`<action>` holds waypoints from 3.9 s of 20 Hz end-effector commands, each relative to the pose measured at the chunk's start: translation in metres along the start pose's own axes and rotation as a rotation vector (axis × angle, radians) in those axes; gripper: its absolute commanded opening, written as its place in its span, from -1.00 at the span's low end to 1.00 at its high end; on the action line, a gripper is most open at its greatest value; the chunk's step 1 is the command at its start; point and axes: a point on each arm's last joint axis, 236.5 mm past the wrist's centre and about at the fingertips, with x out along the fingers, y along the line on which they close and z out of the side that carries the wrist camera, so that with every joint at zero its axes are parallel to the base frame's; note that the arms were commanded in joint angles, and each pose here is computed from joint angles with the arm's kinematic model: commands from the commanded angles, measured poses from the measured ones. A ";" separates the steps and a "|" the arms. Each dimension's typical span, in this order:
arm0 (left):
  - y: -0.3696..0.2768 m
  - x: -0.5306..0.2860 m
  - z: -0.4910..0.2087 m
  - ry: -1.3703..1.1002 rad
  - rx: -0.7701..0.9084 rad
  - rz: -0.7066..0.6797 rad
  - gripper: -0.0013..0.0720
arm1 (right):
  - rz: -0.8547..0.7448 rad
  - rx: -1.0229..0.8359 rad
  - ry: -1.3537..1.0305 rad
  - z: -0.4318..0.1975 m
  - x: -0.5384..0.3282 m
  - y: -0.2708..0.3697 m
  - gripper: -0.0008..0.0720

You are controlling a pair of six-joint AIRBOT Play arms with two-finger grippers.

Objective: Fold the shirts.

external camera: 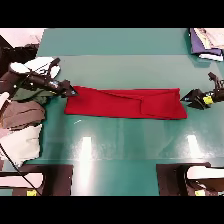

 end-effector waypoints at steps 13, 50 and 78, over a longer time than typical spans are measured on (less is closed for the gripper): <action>-0.035 0.044 -0.016 0.067 0.076 0.030 -0.90 | 0.202 -0.133 0.172 -0.001 0.066 0.041 0.22; -0.057 0.180 0.039 0.163 0.209 0.112 -0.91 | 0.325 -0.828 0.081 -0.091 0.016 0.432 -0.94; -0.029 -0.152 0.075 -0.172 0.213 0.377 -0.90 | 0.433 -0.924 0.131 -0.161 0.175 0.475 0.38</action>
